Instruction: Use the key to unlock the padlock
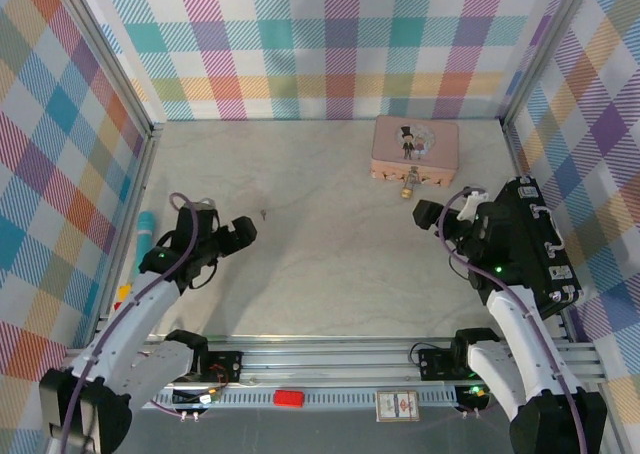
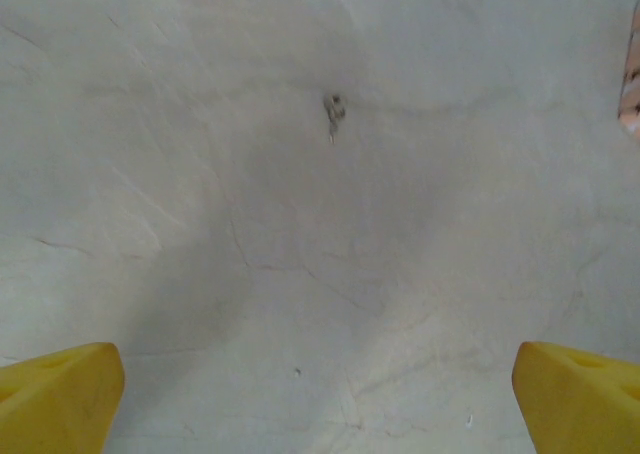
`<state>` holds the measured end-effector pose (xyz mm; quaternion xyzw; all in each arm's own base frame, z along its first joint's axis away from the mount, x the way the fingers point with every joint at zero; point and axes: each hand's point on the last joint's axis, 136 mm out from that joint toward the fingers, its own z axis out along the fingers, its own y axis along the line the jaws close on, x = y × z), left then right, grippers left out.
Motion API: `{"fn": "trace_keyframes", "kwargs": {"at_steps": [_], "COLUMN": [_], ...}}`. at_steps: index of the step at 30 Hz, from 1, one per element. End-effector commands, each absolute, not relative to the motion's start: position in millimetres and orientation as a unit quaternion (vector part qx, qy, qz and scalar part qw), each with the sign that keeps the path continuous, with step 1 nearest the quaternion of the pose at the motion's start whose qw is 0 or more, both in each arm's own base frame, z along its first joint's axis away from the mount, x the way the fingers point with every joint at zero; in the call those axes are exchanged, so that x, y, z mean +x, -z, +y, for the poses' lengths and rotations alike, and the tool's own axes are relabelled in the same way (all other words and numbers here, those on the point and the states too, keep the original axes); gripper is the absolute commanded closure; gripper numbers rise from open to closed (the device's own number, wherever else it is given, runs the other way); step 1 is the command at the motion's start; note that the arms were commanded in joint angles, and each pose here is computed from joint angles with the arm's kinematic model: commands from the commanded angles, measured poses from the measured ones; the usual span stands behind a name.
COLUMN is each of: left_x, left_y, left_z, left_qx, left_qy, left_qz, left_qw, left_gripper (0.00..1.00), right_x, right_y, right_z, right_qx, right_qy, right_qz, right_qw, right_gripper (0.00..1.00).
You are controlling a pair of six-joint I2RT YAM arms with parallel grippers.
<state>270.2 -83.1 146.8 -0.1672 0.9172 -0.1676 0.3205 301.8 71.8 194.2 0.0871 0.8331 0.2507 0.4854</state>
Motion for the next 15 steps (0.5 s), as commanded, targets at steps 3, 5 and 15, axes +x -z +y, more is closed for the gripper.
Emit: {"fn": "trace_keyframes", "kwargs": {"at_steps": [3,5,15], "left_x": [286,292,360], "left_y": [-143,-136,-103], "left_z": [-115,-122,-131], "left_qx": [-0.132,-0.122,-0.061], "left_qy": [0.157,0.14,0.014], "left_qz": [0.932,0.938,0.968], "left_qw": [0.298,0.294,0.242], "left_gripper": [0.05,0.05,0.22], "right_x": [305,305,302], "right_y": [-187,-185,-180], "right_z": [95,102,118], "right_qx": [0.047,0.038,0.018], "right_qy": [-0.268,-0.274,-0.286], "right_qz": [0.825,0.824,0.825], "right_qw": [0.496,0.495,0.487], "right_gripper": [0.01,0.01,0.01]}}
